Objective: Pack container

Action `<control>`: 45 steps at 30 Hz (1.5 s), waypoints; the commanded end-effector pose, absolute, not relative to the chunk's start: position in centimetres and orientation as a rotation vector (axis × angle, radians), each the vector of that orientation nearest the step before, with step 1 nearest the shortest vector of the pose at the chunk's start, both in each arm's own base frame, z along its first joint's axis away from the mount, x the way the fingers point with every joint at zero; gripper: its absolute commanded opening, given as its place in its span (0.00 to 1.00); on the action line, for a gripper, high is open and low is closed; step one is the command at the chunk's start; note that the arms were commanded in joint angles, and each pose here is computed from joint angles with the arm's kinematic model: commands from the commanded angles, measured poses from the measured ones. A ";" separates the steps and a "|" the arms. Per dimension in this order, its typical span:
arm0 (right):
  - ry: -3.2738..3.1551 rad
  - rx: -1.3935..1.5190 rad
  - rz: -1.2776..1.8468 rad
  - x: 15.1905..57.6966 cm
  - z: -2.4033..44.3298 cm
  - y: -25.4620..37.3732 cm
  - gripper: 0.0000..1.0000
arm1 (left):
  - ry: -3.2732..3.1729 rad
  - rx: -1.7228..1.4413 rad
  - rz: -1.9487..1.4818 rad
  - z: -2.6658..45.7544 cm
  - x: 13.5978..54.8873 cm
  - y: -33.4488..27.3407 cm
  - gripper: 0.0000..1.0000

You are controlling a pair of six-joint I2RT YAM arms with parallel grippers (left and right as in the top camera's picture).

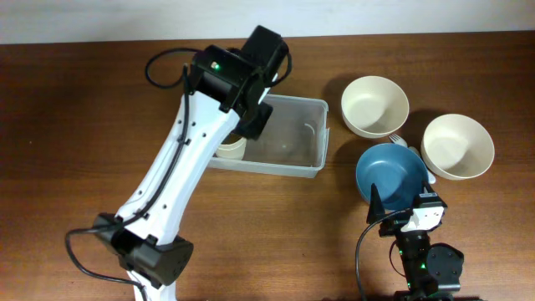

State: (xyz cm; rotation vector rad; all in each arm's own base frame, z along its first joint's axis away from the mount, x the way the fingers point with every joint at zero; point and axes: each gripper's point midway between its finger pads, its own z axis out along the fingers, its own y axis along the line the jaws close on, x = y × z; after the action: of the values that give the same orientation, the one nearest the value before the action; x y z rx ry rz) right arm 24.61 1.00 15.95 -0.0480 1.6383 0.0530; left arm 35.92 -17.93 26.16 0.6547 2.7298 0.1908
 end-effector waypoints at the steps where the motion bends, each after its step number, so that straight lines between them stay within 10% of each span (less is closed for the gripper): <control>1: 1.640 -0.046 0.056 24.6 15.8 1.1 0.99 | 2.682 0.593 0.149 28.0 36.4 -18.2 0.33; 17: 1.640 -0.046 0.056 24.6 15.8 1.1 0.99 | 2.517 -0.135 0.199 36.5 36.6 -5.3 0.46; 18: 1.640 -0.046 0.056 24.6 15.8 1.1 0.99 | 2.492 -0.208 0.204 37.4 36.2 -3.3 0.51; 20: 1.640 -0.046 0.056 24.6 15.8 1.1 0.99 | 2.445 -0.339 0.224 38.7 35.3 0.3 0.99; 45: 1.640 -0.046 0.056 24.6 15.8 1.1 0.99 | 2.418 -0.881 0.268 35.3 32.5 13.2 1.00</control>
State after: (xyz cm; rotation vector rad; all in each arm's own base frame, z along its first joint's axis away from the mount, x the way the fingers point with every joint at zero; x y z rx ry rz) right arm 24.61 1.00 15.95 -0.0483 1.6382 0.0527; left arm 32.14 13.31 36.47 -0.8500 2.3961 0.2927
